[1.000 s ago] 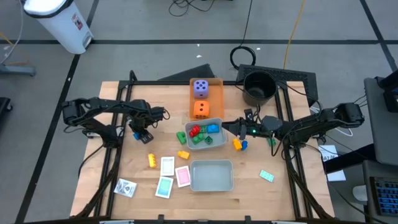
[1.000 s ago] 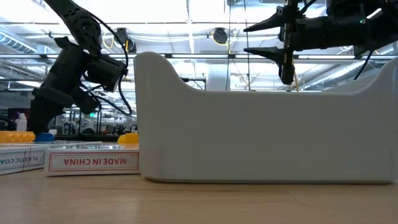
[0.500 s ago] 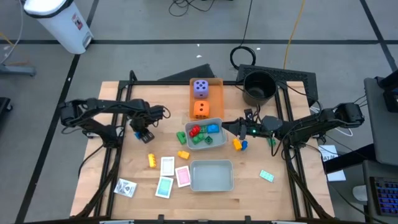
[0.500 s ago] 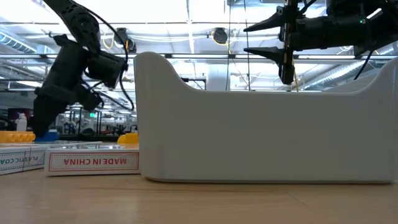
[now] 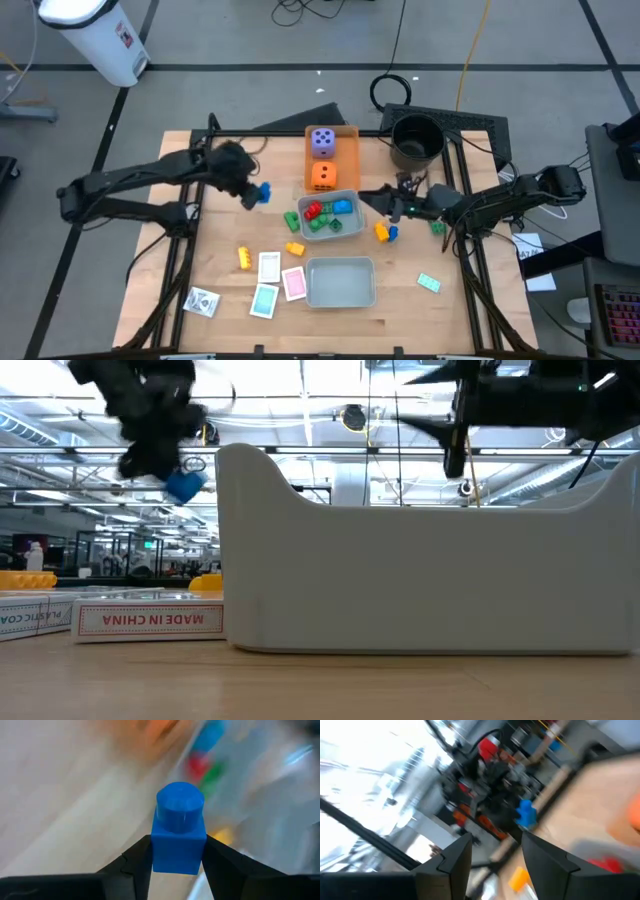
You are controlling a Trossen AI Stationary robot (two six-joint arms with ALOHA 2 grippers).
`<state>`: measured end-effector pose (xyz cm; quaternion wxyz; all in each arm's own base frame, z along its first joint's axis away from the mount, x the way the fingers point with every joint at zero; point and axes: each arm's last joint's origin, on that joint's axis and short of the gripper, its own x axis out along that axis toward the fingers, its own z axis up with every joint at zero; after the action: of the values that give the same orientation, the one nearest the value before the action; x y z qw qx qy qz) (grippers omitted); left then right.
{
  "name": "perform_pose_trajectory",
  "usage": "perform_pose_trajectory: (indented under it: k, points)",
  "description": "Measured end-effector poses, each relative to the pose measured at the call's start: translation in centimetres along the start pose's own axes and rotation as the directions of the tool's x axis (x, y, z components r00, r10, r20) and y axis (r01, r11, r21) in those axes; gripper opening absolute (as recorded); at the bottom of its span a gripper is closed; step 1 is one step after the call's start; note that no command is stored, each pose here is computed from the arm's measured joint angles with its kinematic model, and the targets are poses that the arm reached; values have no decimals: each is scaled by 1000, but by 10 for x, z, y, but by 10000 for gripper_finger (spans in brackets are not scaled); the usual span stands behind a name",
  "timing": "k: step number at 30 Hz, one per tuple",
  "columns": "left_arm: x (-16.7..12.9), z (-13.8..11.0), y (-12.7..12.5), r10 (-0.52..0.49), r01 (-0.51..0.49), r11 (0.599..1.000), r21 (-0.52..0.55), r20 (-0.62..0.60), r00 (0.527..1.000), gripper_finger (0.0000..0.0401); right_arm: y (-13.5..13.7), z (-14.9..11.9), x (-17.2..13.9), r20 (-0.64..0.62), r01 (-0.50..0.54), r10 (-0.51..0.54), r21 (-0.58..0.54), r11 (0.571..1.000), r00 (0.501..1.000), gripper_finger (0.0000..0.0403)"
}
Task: Pick & Place Toys
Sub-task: Put the left blue game piece into the top gray bin
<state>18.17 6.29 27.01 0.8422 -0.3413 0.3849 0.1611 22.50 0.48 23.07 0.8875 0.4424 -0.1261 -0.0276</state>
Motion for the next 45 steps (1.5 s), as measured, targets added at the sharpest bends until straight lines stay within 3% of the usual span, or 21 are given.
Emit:
perform_pose_trajectory:
  k: [4, 8, 11, 14, 17, 21, 30, 37, 45]
  points:
    - [-12, 11, -18, -148, 142, 989, 44, 189, 971, 157, 20, 14, 6, 91, -138, 143, -53, 989, 986, 166]
    - [-12, 17, -35, -254, 239, 967, 88, 263, 931, 136, 51, 32, 26, 114, -205, 223, -150, 967, 968, 166]
    - [-2, 22, -50, -334, 305, 942, 141, 293, 896, 134, 72, 41, 46, 9, -168, 178, -283, 944, 984, 170]
    - [4, 27, -67, -430, 386, 902, 193, 336, 838, 137, 87, 48, 61, -120, -108, 64, -409, 906, 991, 183]
    - [13, 28, -80, -480, 429, 877, 217, 351, 804, 150, 90, 47, 72, -198, -58, -40, -465, 884, 979, 204]
    - [30, 25, -95, -517, 463, 856, 230, 338, 787, 148, 84, 43, 88, -196, -42, -56, -461, 886, 979, 236]
    - [54, 13, -115, -534, 479, 842, 246, 257, 806, 139, 55, 27, 111, -315, -81, -10, -275, 958, 949, 274]
    - [45, 18, -130, -478, 407, 867, 288, 248, 842, 138, 47, 17, 117, -388, -123, 36, -204, 971, 921, 267]
    - [36, 24, -133, -458, 389, 875, 288, 230, 859, 145, 48, 15, 117, -395, -135, 34, -231, 964, 918, 247]
